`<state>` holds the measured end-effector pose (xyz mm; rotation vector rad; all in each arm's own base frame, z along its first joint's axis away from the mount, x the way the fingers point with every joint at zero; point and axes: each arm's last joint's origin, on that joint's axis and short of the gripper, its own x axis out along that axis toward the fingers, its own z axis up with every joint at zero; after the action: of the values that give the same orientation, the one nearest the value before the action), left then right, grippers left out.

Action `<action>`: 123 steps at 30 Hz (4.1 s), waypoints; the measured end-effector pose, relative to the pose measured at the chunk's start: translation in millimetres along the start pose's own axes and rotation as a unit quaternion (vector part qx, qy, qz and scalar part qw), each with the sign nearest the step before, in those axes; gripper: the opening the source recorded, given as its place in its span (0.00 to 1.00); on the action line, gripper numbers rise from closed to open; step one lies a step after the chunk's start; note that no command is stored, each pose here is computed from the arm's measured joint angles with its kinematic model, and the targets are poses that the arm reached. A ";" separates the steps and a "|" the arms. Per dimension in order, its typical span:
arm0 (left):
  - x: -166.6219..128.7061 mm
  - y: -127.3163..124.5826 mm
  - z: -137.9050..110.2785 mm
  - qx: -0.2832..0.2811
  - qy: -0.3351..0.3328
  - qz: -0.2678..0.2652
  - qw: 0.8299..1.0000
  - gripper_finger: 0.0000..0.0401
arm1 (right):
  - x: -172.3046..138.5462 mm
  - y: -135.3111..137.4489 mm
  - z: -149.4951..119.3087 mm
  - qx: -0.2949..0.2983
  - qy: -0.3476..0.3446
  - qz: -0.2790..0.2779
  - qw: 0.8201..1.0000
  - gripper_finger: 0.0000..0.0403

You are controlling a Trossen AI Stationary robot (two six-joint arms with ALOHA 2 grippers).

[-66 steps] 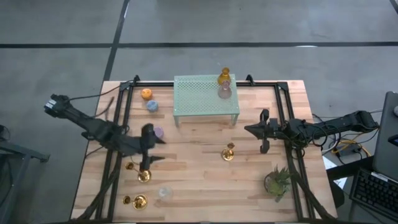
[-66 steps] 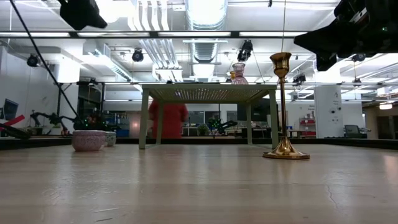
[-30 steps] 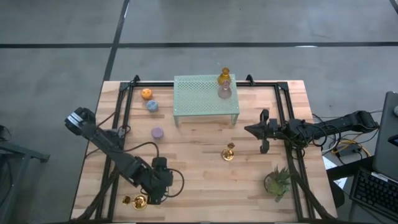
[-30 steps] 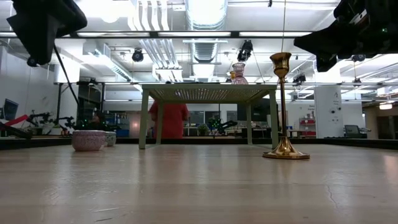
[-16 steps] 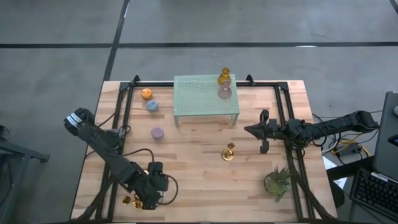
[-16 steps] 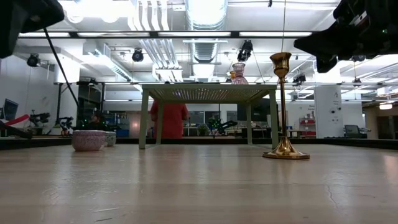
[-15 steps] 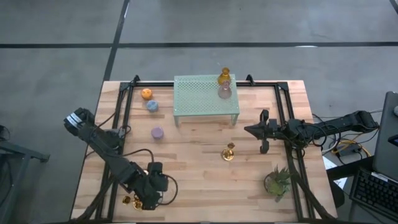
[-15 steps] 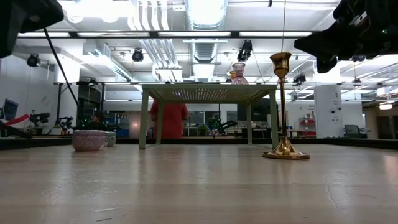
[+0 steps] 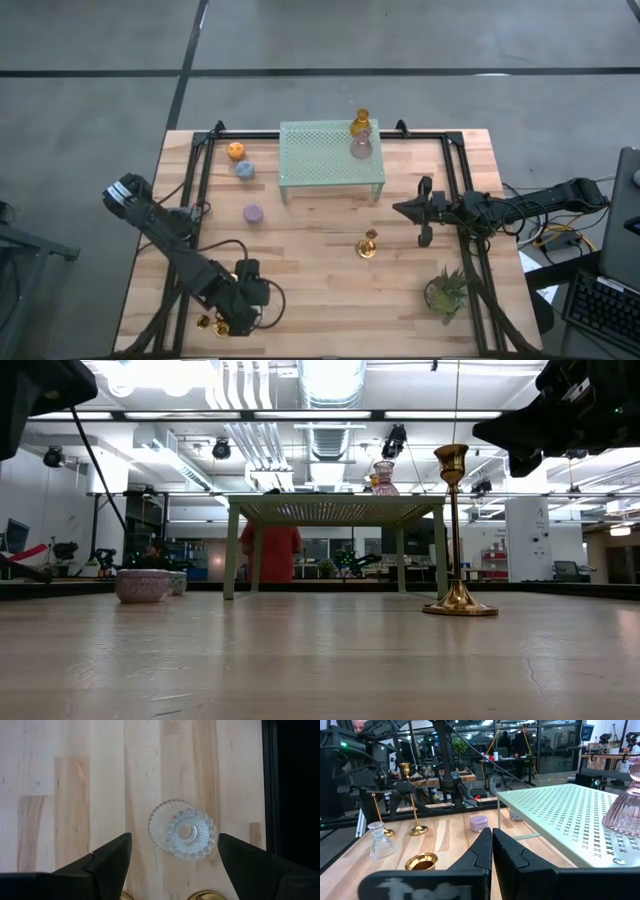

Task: Pick & Place candle stick holders
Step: Put the transparent candle holder on the shelf

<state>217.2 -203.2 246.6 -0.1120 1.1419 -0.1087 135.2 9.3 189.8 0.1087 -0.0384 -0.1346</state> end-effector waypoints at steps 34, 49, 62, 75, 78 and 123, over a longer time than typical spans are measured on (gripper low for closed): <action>24.3 6.4 -22.1 -0.027 0.026 -0.002 0.999 0.74 | 0.0 0.0 0.0 0.000 0.000 0.000 1.000 0.02; 31.0 8.2 -22.0 -0.017 -0.023 0.014 0.999 0.74 | 0.0 0.0 0.0 0.000 0.000 0.000 1.000 0.02; 33.6 13.1 -20.7 -0.013 -0.079 0.072 0.994 0.74 | 0.0 0.0 0.0 0.000 0.000 0.000 1.000 0.02; 43.7 19.3 -23.7 -0.024 -0.123 0.093 0.988 0.74 | 0.0 0.0 -0.1 0.000 0.000 0.000 1.000 0.02; 43.5 19.6 -22.2 -0.036 -0.142 0.103 0.984 0.74 | 0.0 0.0 -0.3 0.000 0.001 0.000 1.000 0.02; 53.2 34.2 -25.7 -0.108 -0.204 0.158 0.960 0.47 | 0.0 -0.1 -0.7 0.000 0.003 0.000 1.000 0.02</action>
<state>216.7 -177.8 183.3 -0.1368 0.7431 0.3133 135.2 9.3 189.0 0.1082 -0.0319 -0.1352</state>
